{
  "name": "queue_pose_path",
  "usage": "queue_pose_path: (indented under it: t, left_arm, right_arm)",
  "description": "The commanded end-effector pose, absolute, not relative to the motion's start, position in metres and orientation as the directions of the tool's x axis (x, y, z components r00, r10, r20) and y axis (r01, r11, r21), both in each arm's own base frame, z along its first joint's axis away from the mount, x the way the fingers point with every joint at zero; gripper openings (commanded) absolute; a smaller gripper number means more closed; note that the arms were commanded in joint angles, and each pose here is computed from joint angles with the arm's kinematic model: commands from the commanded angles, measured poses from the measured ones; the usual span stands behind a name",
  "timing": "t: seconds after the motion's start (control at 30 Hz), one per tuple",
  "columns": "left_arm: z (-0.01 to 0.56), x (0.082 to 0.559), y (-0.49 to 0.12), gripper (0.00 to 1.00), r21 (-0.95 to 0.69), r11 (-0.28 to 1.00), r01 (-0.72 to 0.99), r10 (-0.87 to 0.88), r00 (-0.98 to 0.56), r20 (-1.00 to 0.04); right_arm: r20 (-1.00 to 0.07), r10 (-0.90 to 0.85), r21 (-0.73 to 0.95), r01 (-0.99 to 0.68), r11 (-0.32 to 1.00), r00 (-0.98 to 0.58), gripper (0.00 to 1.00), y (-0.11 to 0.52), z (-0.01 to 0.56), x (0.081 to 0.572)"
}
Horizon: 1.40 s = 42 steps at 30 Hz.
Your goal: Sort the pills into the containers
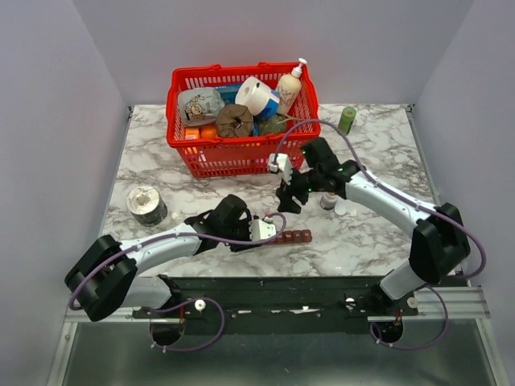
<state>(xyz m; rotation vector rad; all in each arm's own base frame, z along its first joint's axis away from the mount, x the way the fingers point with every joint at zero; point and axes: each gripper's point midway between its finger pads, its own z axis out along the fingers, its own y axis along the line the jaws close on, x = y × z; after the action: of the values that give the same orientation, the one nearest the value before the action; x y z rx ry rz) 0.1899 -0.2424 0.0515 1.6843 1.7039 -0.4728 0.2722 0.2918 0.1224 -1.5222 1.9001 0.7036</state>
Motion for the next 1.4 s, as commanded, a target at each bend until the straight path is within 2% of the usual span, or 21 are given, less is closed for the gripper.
queue_pose_path:
  t: [0.0,0.03,0.1,0.13,0.17,0.23,0.27,0.37,0.47,0.63,0.67,0.8,0.87,0.93,0.97,1.0,1.07,1.1,1.17,1.2,1.37]
  left_arm:
    - [0.043,0.196,-0.245,0.0,0.197,0.118,0.973,0.754,0.041,-0.655]
    - [0.043,0.198,-0.245,0.0,0.198,0.125,0.972,0.758,0.036,-0.651]
    - [0.04,0.2,-0.245,0.12,0.194,0.138,0.971,0.764,0.021,-0.645]
    - [0.04,0.203,-0.244,0.21,0.201,0.159,0.967,0.766,0.008,-0.642]
    - [0.04,0.203,-0.243,0.37,0.202,0.165,0.965,0.769,0.003,-0.639]
    - [0.043,0.205,-0.243,0.53,0.214,0.178,0.961,0.76,0.004,-0.65]
    - [0.045,0.205,-0.243,0.65,0.219,0.185,0.958,0.756,0.003,-0.655]
    - [0.055,0.206,-0.241,0.8,0.244,0.208,0.947,0.735,0.013,-0.678]
    - [0.066,0.207,-0.239,0.89,0.269,0.227,0.936,0.718,0.026,-0.696]
    - [0.098,0.216,-0.241,0.9,0.319,0.296,0.9,0.654,0.052,-0.755]
    - [0.105,0.218,-0.242,0.95,0.324,0.317,0.891,0.634,0.055,-0.771]
    - [0.16,0.233,-0.249,0.99,0.285,0.491,0.823,0.446,0.044,-0.894]
    - [0.191,0.241,-0.261,0.99,0.154,0.59,0.793,0.265,-0.01,-0.964]
    - [0.213,0.247,-0.282,0.99,0.078,0.578,0.812,0.182,-0.036,-0.983]
    - [0.219,0.249,-0.292,0.99,-0.029,0.593,0.805,0.119,-0.124,-0.985]
    - [0.204,0.258,-0.304,0.99,-0.094,0.603,0.792,0.128,-0.212,-0.969]
    - [0.225,0.266,-0.33,0.99,-0.205,0.58,0.789,0.093,-0.315,-0.945]
    - [0.204,0.273,-0.344,0.99,-0.251,0.583,0.772,0.124,-0.391,-0.912]
    - [0.22,0.274,-0.372,0.99,-0.302,0.543,0.783,0.128,-0.433,-0.892]
    - [0.2,0.278,-0.383,0.99,-0.32,0.558,0.766,0.156,-0.475,-0.866]
    - [0.192,0.271,-0.433,0.99,-0.238,0.563,0.792,0.234,-0.429,-0.872]
  right_arm:
    - [-0.77,-0.62,0.062,-0.985,0.164,-0.152,0.73,0.268,0.147,0.266]
    - [-0.772,-0.617,0.059,-0.984,0.169,-0.152,0.73,0.263,0.149,0.266]
    - [-0.789,-0.595,0.044,-0.98,0.193,-0.152,0.73,0.252,0.159,0.273]
    - [-0.792,-0.591,0.039,-0.978,0.204,-0.154,0.73,0.248,0.161,0.274]
    - [-0.797,-0.585,0.028,-0.977,0.213,-0.15,0.73,0.243,0.167,0.275]
    - [-0.802,-0.58,0.005,-0.973,0.231,-0.142,0.73,0.232,0.17,0.281]
    - [-0.799,-0.584,0.005,-0.972,0.235,-0.145,0.74,0.227,0.17,0.28]
    - [-0.805,-0.586,-0.058,-0.97,0.236,-0.095,0.81,0.211,0.173,0.283]
    - [-0.808,-0.588,-0.127,-0.958,0.255,-0.049,0.9,0.193,0.169,0.284]
    - [-0.802,-0.594,-0.183,-0.92,0.347,-0.064,0.98,0.161,0.161,0.298]
    - [-0.804,-0.589,-0.181,-0.911,0.371,-0.08,0.98,0.157,0.161,0.304]
    - [-0.853,-0.456,-0.028,-0.85,0.525,-0.254,0.98,0.127,0.176,0.323]
    - [-0.877,-0.399,0.011,-0.842,0.539,-0.267,0.98,0.12,0.189,0.322]
    - [-0.895,-0.36,0.024,-0.832,0.554,-0.265,0.98,0.11,0.199,0.321]
    - [-0.9,-0.351,0.017,-0.826,0.564,-0.258,0.98,0.107,0.202,0.321]
    - [-0.907,-0.325,0.023,-0.802,0.597,-0.268,0.98,0.1,0.208,0.322]
    - [-0.919,-0.288,0.024,-0.768,0.64,-0.268,0.98,0.09,0.215,0.328]
    - [-0.924,-0.255,0.045,-0.743,0.667,-0.285,0.98,0.081,0.217,0.329]
    - [-0.929,-0.223,0.059,-0.714,0.698,-0.296,0.98,0.071,0.221,0.332]
    - [-0.928,-0.189,0.09,-0.687,0.721,-0.32,0.98,0.062,0.221,0.334]
    - [-0.931,-0.128,0.14,-0.657,0.741,-0.343,0.98,0.044,0.222,0.333]
